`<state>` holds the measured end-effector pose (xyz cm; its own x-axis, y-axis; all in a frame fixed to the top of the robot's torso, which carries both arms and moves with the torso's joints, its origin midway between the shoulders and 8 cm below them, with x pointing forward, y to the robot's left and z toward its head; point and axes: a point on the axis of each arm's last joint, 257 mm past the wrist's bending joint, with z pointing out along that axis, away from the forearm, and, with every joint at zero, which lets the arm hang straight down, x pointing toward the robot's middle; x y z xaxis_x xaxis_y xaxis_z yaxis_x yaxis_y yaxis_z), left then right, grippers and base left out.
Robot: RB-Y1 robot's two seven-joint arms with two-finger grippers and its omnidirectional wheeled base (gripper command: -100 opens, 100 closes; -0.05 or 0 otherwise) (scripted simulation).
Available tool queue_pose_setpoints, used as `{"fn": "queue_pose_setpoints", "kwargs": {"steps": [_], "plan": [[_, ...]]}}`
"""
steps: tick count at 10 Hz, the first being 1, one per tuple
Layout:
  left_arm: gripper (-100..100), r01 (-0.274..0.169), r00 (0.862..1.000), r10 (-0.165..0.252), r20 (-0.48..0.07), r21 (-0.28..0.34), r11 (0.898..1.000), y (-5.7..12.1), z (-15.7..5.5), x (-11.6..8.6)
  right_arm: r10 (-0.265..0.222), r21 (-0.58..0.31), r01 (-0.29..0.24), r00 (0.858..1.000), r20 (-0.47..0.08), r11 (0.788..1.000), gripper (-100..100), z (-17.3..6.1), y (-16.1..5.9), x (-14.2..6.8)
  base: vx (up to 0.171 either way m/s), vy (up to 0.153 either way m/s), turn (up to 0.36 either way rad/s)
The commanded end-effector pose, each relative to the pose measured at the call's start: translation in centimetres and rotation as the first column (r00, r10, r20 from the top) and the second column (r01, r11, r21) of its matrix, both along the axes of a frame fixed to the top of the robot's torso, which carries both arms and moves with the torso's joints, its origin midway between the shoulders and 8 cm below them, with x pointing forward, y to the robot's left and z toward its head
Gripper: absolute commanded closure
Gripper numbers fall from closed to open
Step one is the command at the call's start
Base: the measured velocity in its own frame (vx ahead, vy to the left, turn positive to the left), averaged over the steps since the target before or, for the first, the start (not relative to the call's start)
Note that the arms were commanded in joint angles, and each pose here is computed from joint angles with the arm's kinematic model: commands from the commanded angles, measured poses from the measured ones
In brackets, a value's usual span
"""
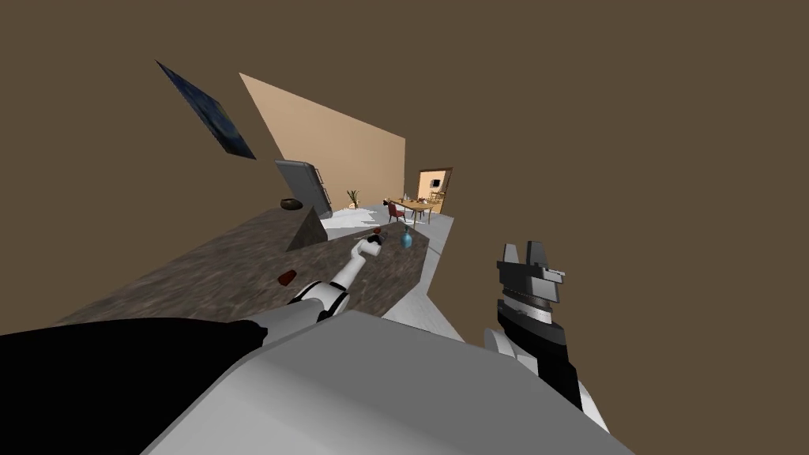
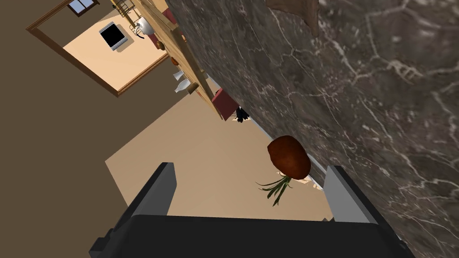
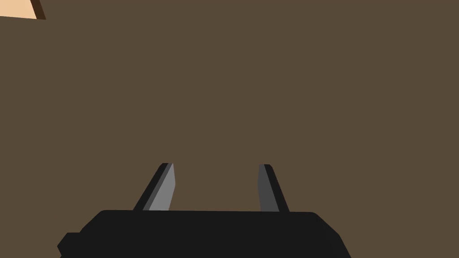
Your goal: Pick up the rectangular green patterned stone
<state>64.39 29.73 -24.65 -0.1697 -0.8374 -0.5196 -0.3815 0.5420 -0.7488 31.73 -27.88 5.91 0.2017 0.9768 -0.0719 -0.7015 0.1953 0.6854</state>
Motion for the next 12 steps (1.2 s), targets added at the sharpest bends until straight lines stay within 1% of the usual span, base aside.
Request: {"fn": "queue_pose_setpoints", "kwargs": {"steps": [1, 2, 3, 4, 5, 6, 7, 8, 9, 10, 11, 12], "plan": [[-100, -0.011, 0.999, 0.011, -0.049, 0.006, 1.0, 0.2, -0.3, 0.6, 0.0, 0.0, 0.0, 1.0, 0.0, 1.0, 0, 0.0, 0.0, 0.0, 0.0, 0.019, -0.128], [-100, -0.022, 0.996, 0.023, -0.088, 0.008, 1.0, 0.6, -1.6, 0.1, 0.0, 0.0, 0.0, 1.0, 0.0, 1.0, 0, 0.0, 0.0, 0.0, 0.001, 0.023, -0.068], [-100, -0.025, 0.994, 0.026, -0.11, 0.011, 1.0, 0.5, -1.2, 0.9, 0.0, 0.0, 0.0, 1.0, 0.0, 1.0, 0, 0.0, 0.0, 0.0, 0.002, 0.03, -0.102], [-100, -0.038, 0.987, 0.04, -0.159, 0.015, 0.999, 0.9, -2.8, 0.2, 0.0, 0.0, 0.0, 1.0, 0.0, 1.0, 0, 0.0, 0.0, 0.0, 0.005, 0.029, -0.086], [-100, -0.038, 0.984, 0.04, -0.176, 0.016, 0.999, 0.6, -1.9, 0.9, 0.0, 0.0, 0.0, 1.0, 0.0, 1.0, 0, 0.0, 0.0, 0.0, 0.007, 0.035, -0.117], [-100, -0.051, 0.974, 0.054, -0.221, 0.019, 0.999, 1.1, -3.4, 0.3, 0.0, 0.0, 0.0, 1.0, 0.0, 1.0, 0, 0.0, 0.0, 0.0, 0.007, 0.031, -0.075], [-100, -0.053, 0.972, 0.056, -0.229, 0.02, 0.998, 1.2, -3.8, 0.1, 0.0, 0.0, 0.0, 1.0, 0.0, 1.0, 0, 0.0, 0.0, 0.0, 0.001, 0.012, 0.003], [-100, -0.057, 0.962, 0.06, -0.265, 0.021, 0.998, 0.8, -3.4, 0.4, 0.0, 0.0, 0.0, 1.0, 0.0, 1.0, 0, 0.0, 0.0, 0.0, -0.002, 0.018, -0.104], [-100, -0.065, 0.954, 0.069, -0.291, 0.024, 0.998, 1.2, -4.5, 0.0, 0.0, 0.0, 0.0, 1.0, 0.0, 1.0, 0, 0.0, 0.0, 0.0, 0.001, 0.026, -0.085], [-100, -0.066, 0.945, 0.07, -0.319, 0.023, 0.998, 0.7, -4.0, 0.3, 0.0, 0.0, 0.0, 1.0, 0.0, 1.0, 0, 0.0, 0.0, 0.0, 0.002, 0.033, -0.105], [-100, -0.075, 0.934, 0.08, -0.348, 0.026, 0.997, 1.1, -5.1, -0.3, 0.0, 0.0, 0.0, 1.0, 0.0, 1.0, 0, 0.0, 0.0, 0.0, 0.004, 0.033, -0.082], [-100, -0.076, 0.923, 0.08, -0.375, 0.025, 0.997, 0.6, -4.5, 0.0, 0.0, 0.0, 0.0, 1.0, 0.0, 1.0, 0, 0.0, 0.0, 0.0, -0.002, 0.039, -0.122]]}}
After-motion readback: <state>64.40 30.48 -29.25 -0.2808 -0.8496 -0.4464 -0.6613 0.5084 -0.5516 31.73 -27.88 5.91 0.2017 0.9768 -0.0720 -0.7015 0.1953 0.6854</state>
